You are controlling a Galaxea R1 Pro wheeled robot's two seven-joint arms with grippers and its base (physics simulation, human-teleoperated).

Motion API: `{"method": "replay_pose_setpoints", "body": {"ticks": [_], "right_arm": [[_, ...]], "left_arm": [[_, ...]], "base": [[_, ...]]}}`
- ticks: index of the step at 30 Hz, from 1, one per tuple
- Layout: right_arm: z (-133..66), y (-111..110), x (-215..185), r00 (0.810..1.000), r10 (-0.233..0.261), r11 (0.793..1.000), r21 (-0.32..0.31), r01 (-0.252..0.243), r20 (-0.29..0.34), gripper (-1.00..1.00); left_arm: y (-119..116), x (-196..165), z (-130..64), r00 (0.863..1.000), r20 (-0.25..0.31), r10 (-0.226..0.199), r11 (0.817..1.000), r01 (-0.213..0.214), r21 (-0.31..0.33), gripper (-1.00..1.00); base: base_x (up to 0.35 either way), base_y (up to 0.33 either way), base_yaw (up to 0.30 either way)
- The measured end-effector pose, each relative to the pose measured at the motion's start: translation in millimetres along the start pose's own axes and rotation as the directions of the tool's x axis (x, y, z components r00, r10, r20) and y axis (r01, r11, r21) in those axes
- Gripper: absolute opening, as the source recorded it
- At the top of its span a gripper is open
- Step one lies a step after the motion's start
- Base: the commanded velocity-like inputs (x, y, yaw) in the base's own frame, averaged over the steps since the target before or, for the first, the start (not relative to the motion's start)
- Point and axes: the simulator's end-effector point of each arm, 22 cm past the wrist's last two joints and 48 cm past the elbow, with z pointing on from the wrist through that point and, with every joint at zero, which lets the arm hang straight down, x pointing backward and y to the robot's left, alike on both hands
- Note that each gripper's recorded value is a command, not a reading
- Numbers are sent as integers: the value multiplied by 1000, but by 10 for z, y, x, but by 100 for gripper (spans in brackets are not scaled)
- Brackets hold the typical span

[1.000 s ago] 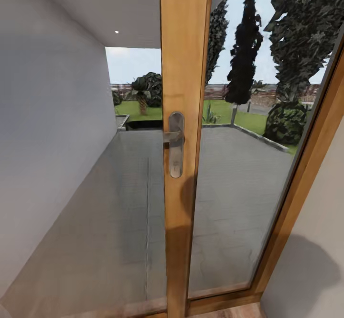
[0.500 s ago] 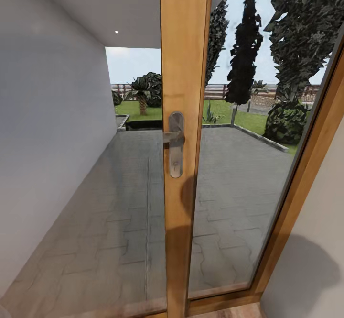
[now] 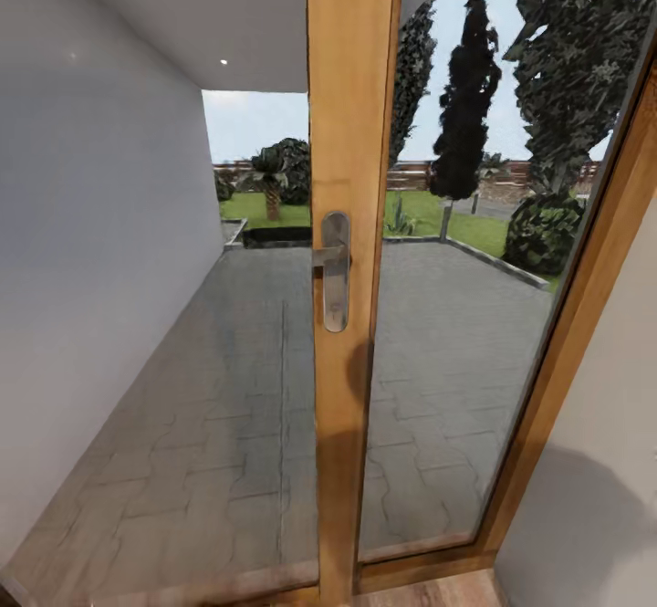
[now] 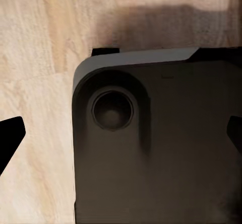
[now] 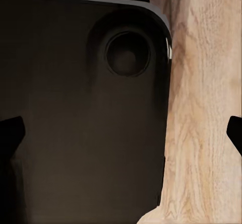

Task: Put the three can of soda from the living room inside the tash can in the kitchen.

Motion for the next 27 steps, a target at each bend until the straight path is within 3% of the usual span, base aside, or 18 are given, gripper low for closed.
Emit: {"method": "replay_pose_setpoints", "body": {"ticks": [27], "right_arm": [[0, 1, -13, 1000, 0, 1000, -1, 0, 7, 100]], "left_arm": [[-1, -8, -3, 1000, 9, 3, 1000, -3, 1, 100]], "base": [[-318, 0, 0]]}}
